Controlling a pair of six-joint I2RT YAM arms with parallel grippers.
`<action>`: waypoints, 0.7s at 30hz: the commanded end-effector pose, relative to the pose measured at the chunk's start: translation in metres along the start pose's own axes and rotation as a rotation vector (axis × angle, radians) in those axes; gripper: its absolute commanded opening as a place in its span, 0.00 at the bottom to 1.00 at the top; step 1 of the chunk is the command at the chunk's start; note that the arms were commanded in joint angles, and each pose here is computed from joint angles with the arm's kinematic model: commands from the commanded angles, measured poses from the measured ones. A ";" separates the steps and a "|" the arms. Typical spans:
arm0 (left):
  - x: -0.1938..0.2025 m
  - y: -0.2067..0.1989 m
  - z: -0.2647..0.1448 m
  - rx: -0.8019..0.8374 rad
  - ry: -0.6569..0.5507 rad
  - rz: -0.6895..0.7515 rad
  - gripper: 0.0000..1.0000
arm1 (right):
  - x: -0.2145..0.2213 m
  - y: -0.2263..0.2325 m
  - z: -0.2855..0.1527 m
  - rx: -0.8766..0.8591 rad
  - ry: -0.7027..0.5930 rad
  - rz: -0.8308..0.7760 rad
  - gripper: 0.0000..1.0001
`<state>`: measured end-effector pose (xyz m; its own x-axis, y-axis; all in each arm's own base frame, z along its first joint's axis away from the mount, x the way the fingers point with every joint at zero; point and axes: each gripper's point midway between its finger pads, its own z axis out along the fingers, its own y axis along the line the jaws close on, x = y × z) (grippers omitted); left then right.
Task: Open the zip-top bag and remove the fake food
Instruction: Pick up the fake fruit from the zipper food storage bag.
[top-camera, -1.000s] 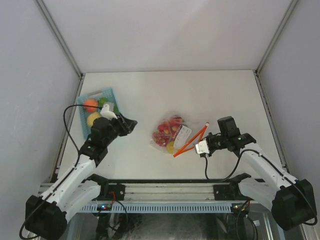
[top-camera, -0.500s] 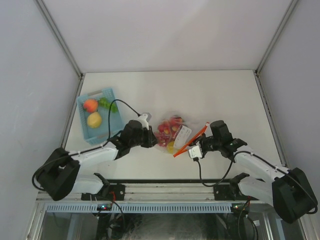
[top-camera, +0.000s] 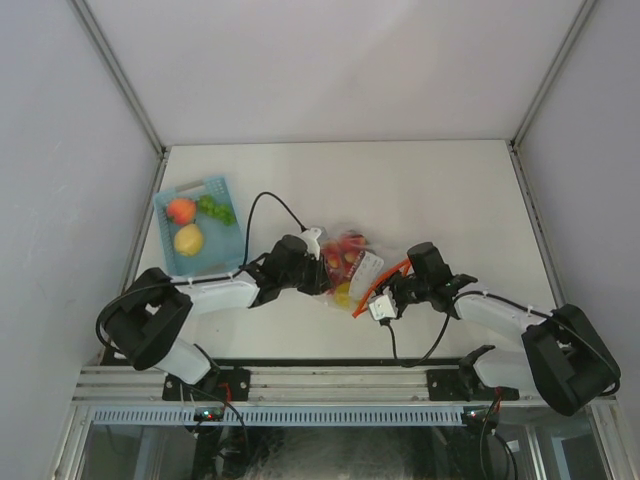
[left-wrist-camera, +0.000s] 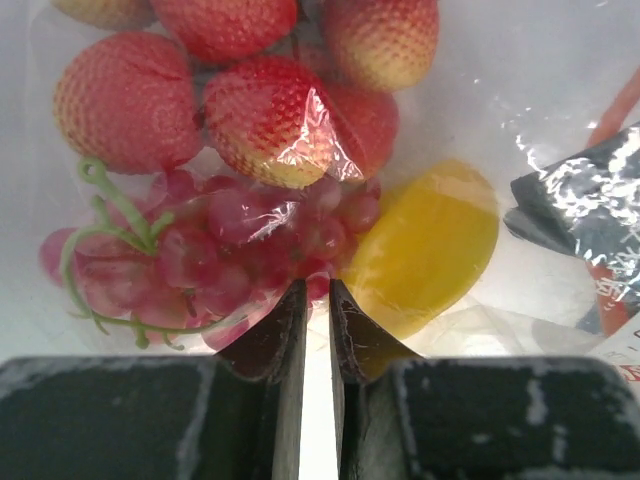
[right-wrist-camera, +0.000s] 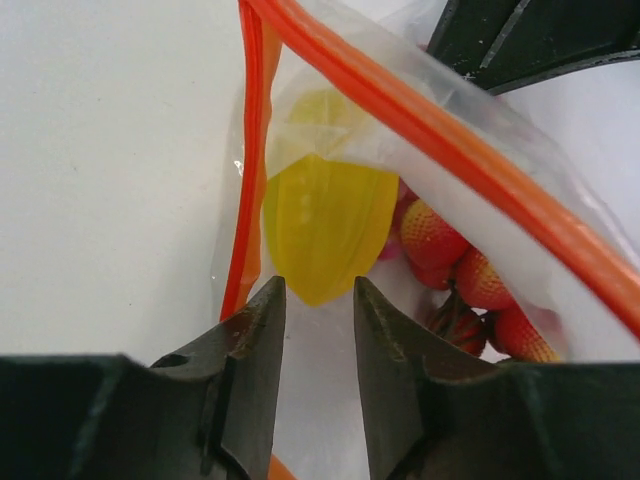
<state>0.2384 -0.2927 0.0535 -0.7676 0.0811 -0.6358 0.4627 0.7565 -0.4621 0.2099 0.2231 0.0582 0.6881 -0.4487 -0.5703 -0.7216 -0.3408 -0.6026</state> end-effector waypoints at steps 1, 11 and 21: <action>-0.016 -0.019 0.008 0.066 -0.021 0.050 0.18 | -0.007 -0.023 0.004 0.020 -0.026 -0.068 0.36; -0.007 -0.022 0.020 0.089 0.029 0.057 0.18 | -0.004 -0.030 0.013 0.006 -0.024 -0.056 0.55; -0.008 -0.027 0.023 0.113 0.041 0.065 0.18 | -0.002 -0.018 0.025 -0.052 -0.017 -0.044 0.65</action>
<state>0.2378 -0.3130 0.0424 -0.7825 0.1388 -0.6069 0.5033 0.7149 -0.4854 0.2140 0.2406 0.0471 0.7001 -0.4290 -0.5708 -0.7138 -0.4012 -0.5740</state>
